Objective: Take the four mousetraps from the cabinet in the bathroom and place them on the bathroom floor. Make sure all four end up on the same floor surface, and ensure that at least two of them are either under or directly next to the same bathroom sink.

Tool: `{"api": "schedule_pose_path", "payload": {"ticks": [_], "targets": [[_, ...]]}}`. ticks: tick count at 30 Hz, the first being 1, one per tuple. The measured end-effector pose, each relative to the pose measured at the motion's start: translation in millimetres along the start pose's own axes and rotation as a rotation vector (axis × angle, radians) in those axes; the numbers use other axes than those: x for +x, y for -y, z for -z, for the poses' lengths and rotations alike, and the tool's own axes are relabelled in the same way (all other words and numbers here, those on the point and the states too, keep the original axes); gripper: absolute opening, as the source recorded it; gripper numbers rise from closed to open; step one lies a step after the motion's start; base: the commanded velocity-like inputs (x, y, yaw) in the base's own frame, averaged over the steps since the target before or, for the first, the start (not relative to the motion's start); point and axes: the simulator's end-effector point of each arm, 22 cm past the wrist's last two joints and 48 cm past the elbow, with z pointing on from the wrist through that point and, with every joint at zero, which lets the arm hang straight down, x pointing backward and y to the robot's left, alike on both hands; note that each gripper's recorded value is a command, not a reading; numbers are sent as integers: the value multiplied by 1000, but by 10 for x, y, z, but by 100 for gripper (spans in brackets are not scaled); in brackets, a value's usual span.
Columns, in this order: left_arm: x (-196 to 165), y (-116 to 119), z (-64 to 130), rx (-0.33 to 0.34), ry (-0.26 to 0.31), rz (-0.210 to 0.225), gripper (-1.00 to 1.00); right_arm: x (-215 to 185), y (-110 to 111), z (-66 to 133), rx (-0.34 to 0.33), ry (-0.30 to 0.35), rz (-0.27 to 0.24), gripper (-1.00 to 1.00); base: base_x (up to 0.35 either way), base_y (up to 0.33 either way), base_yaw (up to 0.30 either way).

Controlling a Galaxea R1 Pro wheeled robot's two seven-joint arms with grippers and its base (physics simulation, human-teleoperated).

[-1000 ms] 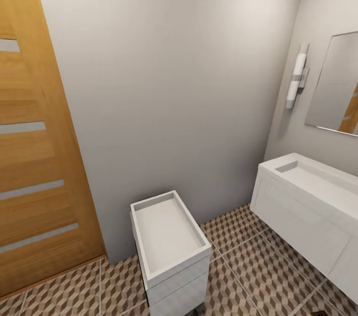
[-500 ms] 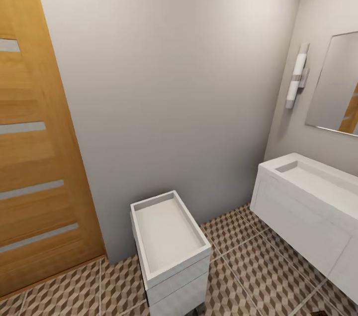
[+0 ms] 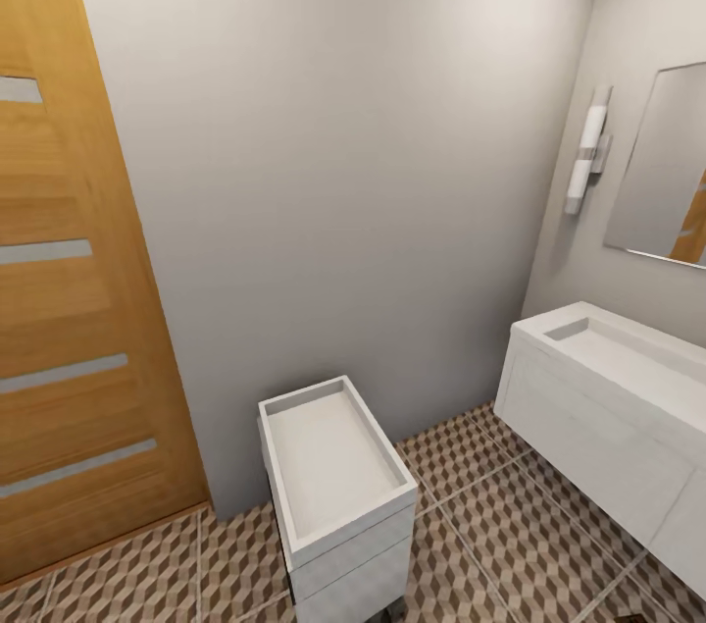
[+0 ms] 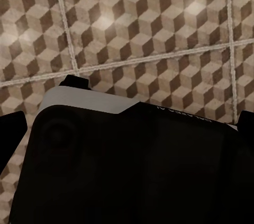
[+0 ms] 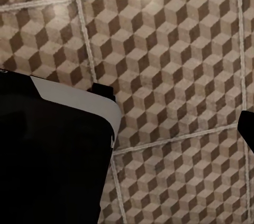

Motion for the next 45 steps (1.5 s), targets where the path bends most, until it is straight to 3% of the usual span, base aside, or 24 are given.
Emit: {"api": "schedule_pose_path", "payload": {"ticks": [9, 45], "targets": [[0, -1, 0, 0, 0, 0, 100, -17, 12, 0, 3, 8, -3, 100, 0, 0, 141], [-4, -12, -1, -2, 1, 0, 100, -19, 7, 0, 5, 8, -3, 100, 0, 0, 297]]}}
